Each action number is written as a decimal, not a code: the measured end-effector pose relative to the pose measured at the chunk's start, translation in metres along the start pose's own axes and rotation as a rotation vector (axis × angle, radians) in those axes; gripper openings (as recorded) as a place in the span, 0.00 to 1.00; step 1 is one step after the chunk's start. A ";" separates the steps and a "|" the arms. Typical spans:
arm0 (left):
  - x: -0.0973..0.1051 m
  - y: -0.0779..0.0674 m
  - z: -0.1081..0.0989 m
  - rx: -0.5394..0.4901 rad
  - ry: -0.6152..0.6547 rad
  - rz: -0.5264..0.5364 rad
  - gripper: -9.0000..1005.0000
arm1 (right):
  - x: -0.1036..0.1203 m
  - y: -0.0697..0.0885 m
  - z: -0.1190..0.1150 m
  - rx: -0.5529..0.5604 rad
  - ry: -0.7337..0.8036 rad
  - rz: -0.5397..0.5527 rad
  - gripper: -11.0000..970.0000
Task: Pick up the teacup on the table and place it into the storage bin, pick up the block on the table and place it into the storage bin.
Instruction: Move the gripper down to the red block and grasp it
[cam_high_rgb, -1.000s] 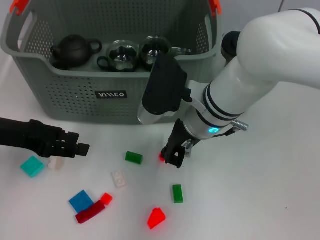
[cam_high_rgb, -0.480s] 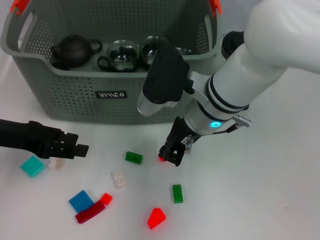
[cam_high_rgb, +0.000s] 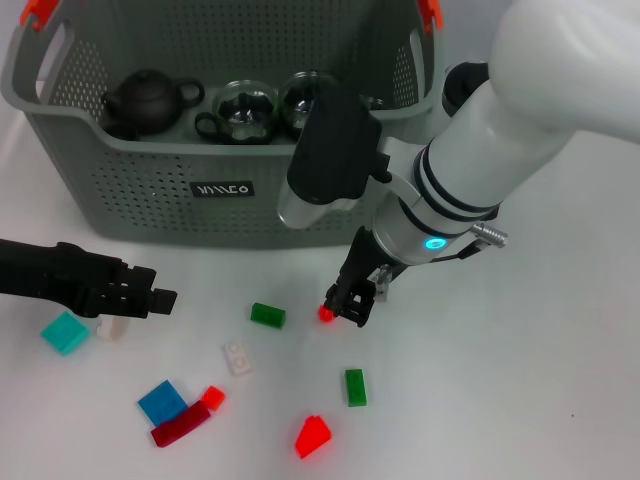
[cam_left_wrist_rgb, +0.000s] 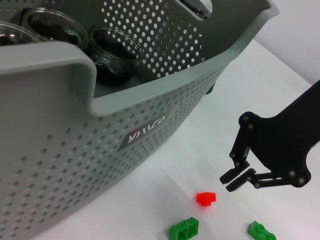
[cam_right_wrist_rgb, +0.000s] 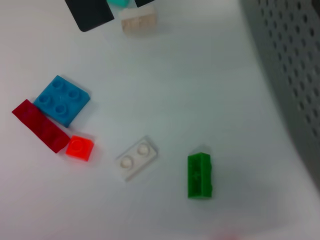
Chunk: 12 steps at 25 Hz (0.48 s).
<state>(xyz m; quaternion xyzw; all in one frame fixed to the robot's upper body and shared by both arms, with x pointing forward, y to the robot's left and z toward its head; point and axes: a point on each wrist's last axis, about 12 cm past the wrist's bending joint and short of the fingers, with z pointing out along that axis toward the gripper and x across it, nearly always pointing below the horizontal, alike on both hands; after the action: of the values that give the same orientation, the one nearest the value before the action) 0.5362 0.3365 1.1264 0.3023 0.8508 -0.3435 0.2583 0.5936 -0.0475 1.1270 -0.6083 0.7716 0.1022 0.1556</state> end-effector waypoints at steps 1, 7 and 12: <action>0.000 0.000 0.000 0.000 0.000 0.000 0.57 | 0.000 0.001 0.000 -0.002 0.001 -0.003 0.06; -0.001 0.000 0.000 0.001 0.001 0.003 0.57 | 0.000 0.004 0.004 -0.004 0.015 -0.023 0.14; -0.001 0.000 0.000 0.001 0.001 0.004 0.57 | 0.000 0.005 0.005 0.001 0.017 -0.032 0.32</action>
<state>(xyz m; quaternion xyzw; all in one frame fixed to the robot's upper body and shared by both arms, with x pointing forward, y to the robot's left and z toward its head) 0.5371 0.3357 1.1270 0.3041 0.8502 -0.3434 0.2584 0.5892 -0.0447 1.1225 -0.6213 0.7631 0.0943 0.1509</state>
